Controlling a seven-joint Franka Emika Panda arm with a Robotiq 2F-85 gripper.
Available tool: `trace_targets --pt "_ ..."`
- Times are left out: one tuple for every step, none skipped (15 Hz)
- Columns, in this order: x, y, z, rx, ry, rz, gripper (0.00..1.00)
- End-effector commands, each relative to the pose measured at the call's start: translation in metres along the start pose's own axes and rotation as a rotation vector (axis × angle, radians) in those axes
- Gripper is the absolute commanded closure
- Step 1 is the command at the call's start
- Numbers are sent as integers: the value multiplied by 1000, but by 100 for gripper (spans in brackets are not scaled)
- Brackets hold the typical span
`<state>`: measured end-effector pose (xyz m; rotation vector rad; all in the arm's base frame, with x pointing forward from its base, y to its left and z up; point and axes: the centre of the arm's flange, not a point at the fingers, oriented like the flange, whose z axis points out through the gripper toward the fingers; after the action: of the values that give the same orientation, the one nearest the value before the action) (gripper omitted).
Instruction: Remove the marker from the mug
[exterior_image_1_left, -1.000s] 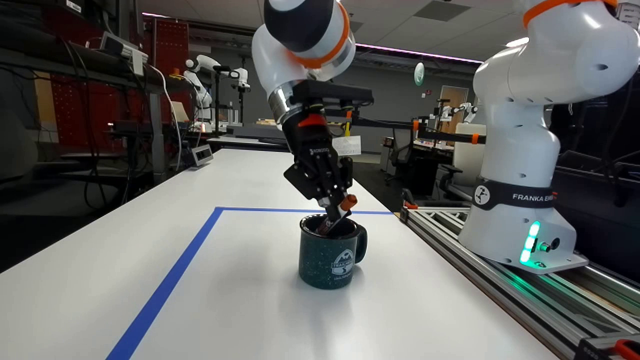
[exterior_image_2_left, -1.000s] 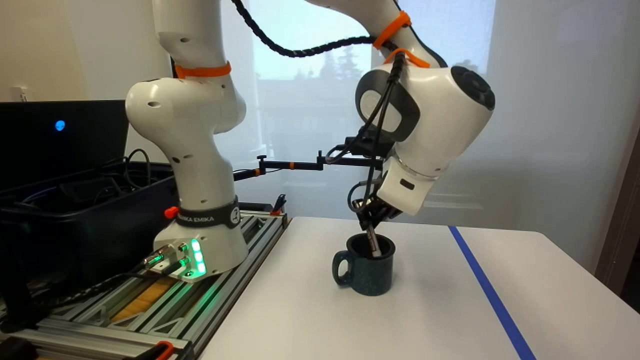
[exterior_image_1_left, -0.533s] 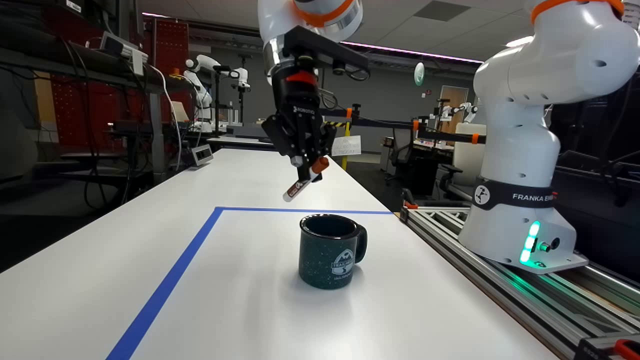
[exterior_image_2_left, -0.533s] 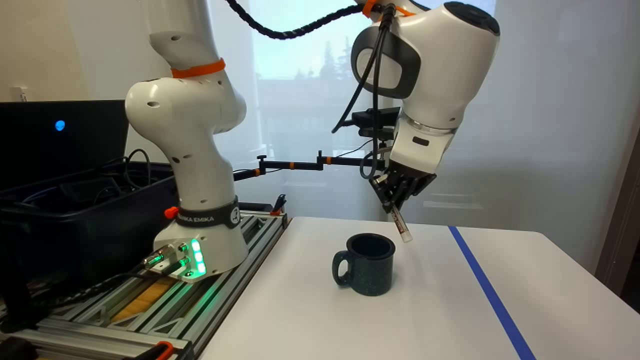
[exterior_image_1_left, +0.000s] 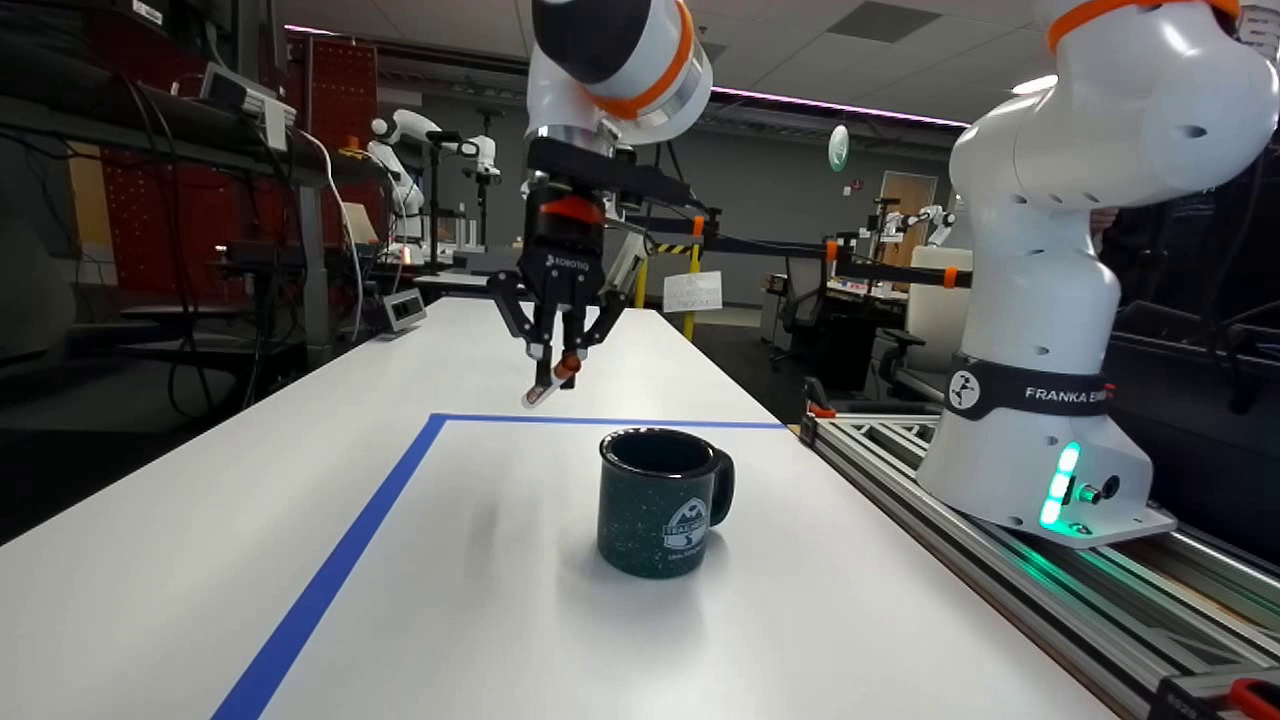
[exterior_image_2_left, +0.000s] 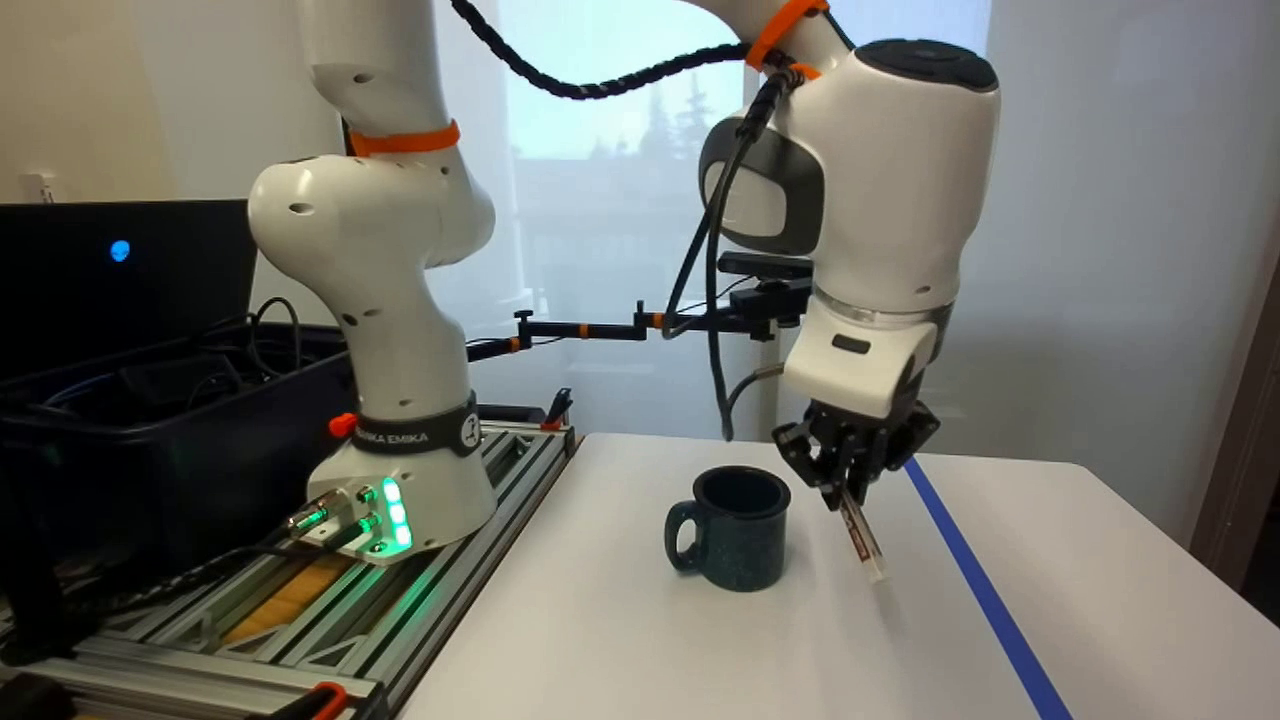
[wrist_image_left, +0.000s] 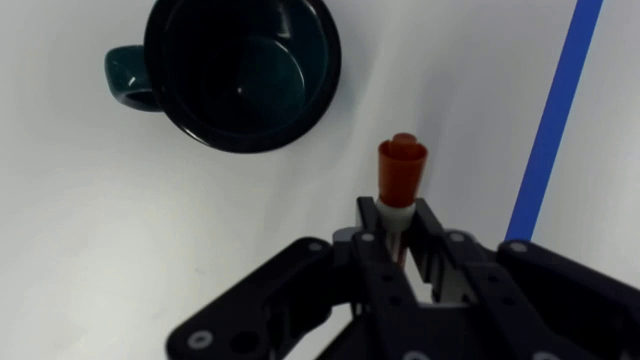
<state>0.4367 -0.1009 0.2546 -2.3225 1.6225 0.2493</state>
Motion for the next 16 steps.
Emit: trace_targets --pt "33 0 34 21 25 82 95" --pt "41 3 43 26 20 88 95" --pt "47 5 51 29 11 94 95" --pt "52 7 60 28 5 102 95" --pt "57 9 67 26 -1 106 95" --pt "61 11 74 24 -10 108 95" --pt "65 12 80 22 -17 107 95" --pt "68 13 86 18 -24 106 95" --pt "71 12 89 17 -29 106 95" --pt "73 10 90 18 -29 104 95" --pt "74 9 91 17 -30 105 95" --pt "76 7 93 12 -33 108 95" --pt "77 7 94 4 -34 108 55" --pt "77 6 94 -4 -41 109 54" --pt "76 6 95 -19 -51 112 48" --pt "72 6 94 -52 -66 116 41"
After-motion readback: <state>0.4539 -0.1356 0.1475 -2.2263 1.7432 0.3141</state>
